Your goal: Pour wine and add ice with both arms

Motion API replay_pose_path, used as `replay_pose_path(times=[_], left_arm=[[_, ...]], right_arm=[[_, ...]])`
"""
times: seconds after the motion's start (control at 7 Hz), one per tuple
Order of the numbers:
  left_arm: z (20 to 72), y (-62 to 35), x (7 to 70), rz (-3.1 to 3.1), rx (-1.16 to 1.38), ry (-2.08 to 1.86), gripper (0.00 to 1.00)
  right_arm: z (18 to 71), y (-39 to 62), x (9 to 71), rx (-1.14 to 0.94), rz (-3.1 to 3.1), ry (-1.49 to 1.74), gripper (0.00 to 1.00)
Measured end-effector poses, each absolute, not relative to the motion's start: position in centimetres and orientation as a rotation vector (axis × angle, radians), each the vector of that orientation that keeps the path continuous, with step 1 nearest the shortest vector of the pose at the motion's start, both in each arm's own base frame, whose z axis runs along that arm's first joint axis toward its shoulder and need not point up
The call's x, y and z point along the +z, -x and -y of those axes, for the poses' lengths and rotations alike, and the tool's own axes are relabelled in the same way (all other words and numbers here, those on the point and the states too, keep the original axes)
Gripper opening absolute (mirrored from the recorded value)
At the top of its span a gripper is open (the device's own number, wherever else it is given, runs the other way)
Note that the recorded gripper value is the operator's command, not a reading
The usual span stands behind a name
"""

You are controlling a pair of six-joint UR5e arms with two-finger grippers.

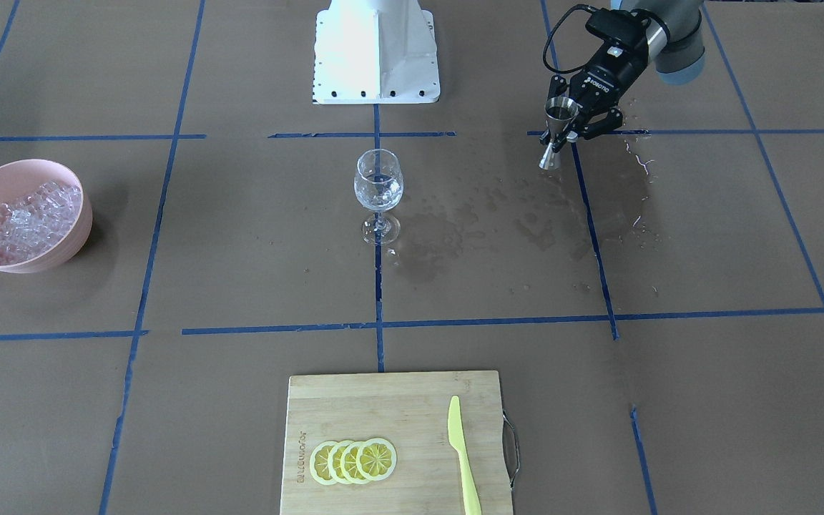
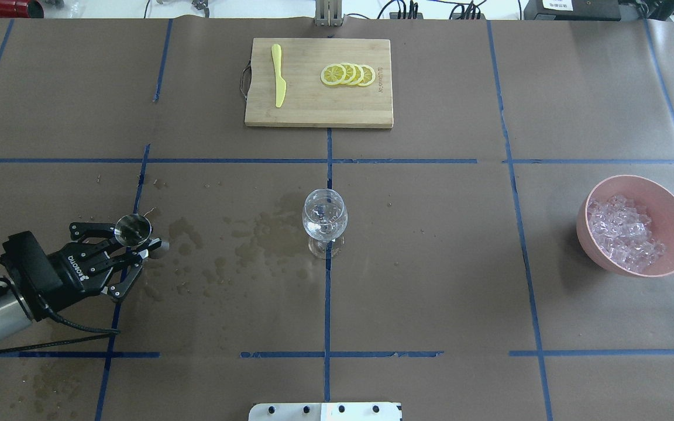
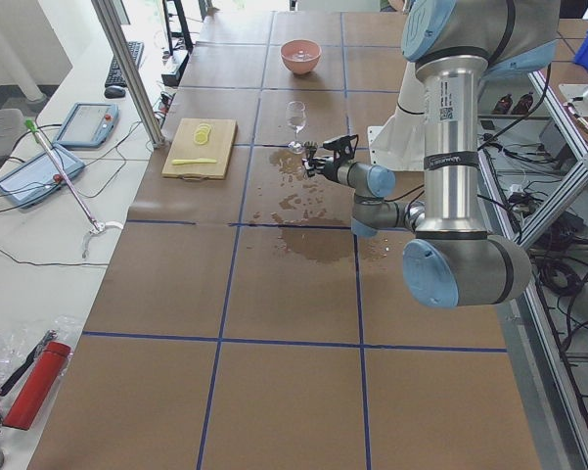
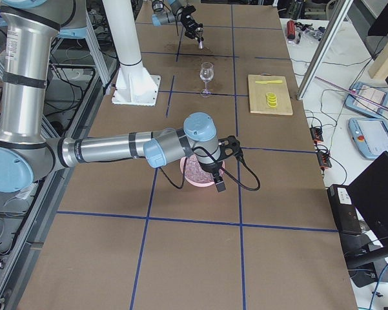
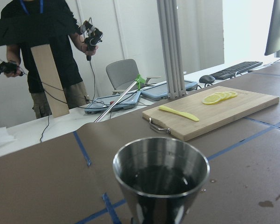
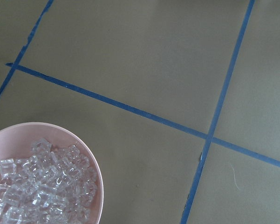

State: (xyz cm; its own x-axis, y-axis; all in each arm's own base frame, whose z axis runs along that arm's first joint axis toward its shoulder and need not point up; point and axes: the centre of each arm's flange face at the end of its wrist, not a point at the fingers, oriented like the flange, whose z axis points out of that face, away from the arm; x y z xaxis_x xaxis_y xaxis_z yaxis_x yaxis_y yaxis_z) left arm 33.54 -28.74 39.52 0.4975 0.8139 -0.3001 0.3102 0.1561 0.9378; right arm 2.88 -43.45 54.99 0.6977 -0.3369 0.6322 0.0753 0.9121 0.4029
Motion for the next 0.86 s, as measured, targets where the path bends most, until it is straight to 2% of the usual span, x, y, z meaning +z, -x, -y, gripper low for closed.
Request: replay_pose_path(times=[0.29, 0.86], left_arm=[[33.6, -33.0, 35.7, -1.114, 0.659, -1.339, 0.0], [38.9, -36.8, 26.8, -1.086, 0.728, -1.224, 0.0]], right_arm=[[43.4, -2.9, 55.0, -0.214, 0.773, -0.355, 1.0], [43.4, -2.9, 55.1, -0.198, 0.774, -0.348, 1.0]])
